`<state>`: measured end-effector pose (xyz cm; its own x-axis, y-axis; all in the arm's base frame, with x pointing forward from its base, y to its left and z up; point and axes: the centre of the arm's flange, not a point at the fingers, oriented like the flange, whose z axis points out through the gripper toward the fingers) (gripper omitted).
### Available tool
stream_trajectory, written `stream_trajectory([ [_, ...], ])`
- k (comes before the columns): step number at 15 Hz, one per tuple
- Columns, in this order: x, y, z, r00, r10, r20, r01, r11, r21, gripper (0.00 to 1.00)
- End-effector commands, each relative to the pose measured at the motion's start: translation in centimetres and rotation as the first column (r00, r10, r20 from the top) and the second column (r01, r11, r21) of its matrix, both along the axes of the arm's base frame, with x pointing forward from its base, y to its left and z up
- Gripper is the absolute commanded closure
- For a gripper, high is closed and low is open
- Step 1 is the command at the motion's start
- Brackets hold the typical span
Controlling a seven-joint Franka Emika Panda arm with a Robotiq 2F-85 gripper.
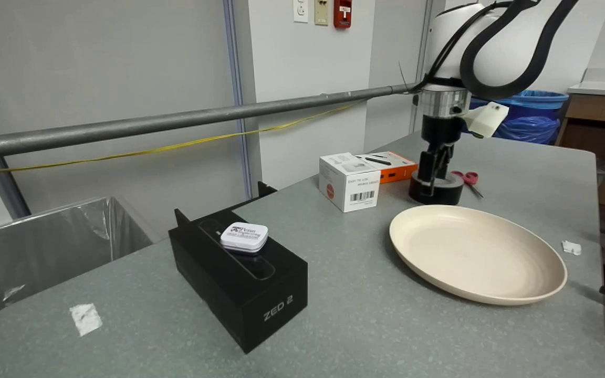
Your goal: Put the tape on the plate
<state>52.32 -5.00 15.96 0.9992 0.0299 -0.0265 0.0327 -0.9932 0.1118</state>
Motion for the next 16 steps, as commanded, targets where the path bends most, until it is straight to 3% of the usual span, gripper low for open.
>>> stream_trajectory([
  [1, 1.9, 0.5, -2.7, 1.000, -0.001, 0.007, 0.001, 1.000, -0.001, 0.15],
  [5, 1.9, 1.0, -2.6, 1.000, 0.002, 0.011, -0.003, 1.000, 0.016, 0.51],
  [11, 2.3, 1.2, 0.2, 0.998, -0.023, 0.058, 0.020, 0.999, 0.039, 0.97],
  [16, 0.8, 3.3, 5.6, 0.993, 0.028, 0.118, -0.031, 0.999, 0.024, 0.94],
])
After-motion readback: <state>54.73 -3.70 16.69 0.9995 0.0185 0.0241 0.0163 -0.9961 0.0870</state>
